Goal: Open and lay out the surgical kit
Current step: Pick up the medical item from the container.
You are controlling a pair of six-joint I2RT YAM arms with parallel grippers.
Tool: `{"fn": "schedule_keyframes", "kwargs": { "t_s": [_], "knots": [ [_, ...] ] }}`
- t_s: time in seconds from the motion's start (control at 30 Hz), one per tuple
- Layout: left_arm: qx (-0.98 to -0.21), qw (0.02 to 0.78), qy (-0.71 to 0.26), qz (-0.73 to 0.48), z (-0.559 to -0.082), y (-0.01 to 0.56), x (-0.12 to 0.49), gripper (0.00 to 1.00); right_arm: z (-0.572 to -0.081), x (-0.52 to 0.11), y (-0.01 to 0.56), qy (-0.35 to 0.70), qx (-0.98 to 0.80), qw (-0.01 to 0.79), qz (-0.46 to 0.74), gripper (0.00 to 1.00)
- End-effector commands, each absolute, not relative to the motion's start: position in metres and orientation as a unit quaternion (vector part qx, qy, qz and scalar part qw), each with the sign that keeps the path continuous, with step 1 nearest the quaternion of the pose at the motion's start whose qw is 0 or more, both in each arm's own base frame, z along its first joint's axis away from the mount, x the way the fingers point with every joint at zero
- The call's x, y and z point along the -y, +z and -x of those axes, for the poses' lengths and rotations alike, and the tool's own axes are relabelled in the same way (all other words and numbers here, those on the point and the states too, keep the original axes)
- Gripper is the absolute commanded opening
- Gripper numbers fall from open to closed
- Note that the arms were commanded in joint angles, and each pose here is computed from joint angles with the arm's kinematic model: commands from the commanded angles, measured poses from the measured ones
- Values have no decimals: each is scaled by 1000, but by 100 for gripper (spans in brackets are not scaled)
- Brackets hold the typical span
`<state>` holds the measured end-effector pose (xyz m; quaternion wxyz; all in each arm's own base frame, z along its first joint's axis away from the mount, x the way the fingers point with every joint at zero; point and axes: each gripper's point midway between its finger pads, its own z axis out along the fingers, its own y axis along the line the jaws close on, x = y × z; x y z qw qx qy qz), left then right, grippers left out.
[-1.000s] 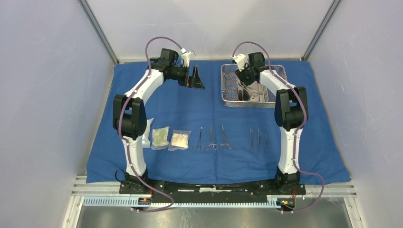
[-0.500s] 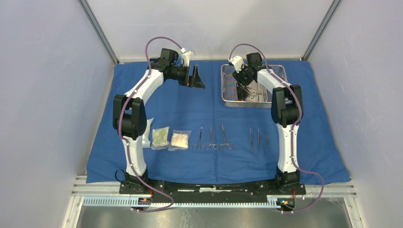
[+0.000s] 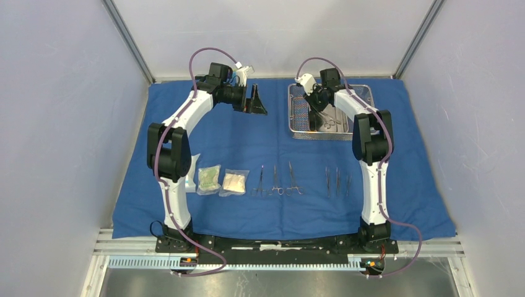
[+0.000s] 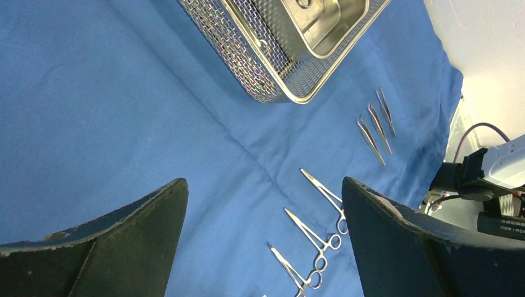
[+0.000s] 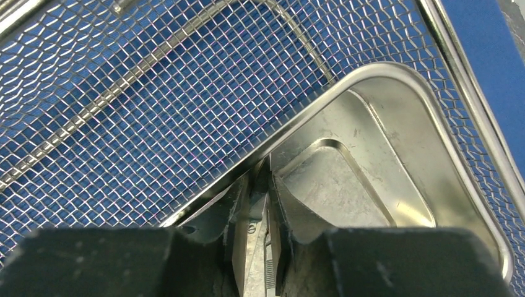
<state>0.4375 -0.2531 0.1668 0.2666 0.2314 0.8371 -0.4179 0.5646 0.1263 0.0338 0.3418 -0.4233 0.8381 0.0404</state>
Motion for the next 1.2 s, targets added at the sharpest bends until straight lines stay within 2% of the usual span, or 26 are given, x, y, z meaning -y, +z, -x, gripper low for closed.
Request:
{"fn": "schedule_keyframes", "kwargs": {
  "t_s": [0.0, 0.37, 0.63, 1.17],
  "knots": [
    [-820, 288, -433, -238, -437, 191, 257, 100, -560, -109, 16, 29, -854, 312, 416, 21],
    [-818, 288, -435, -241, -436, 193, 257, 100, -575, -110, 56, 26, -844, 363, 394, 0],
    [-817, 288, -437, -242, -435, 194, 257, 100, -585, -102, 83, 13, -841, 395, 370, 0],
    [-820, 298, -427, -235, -450, 187, 257, 100, -578, -118, 126, 61, -823, 437, 357, 0]
  ]
}}
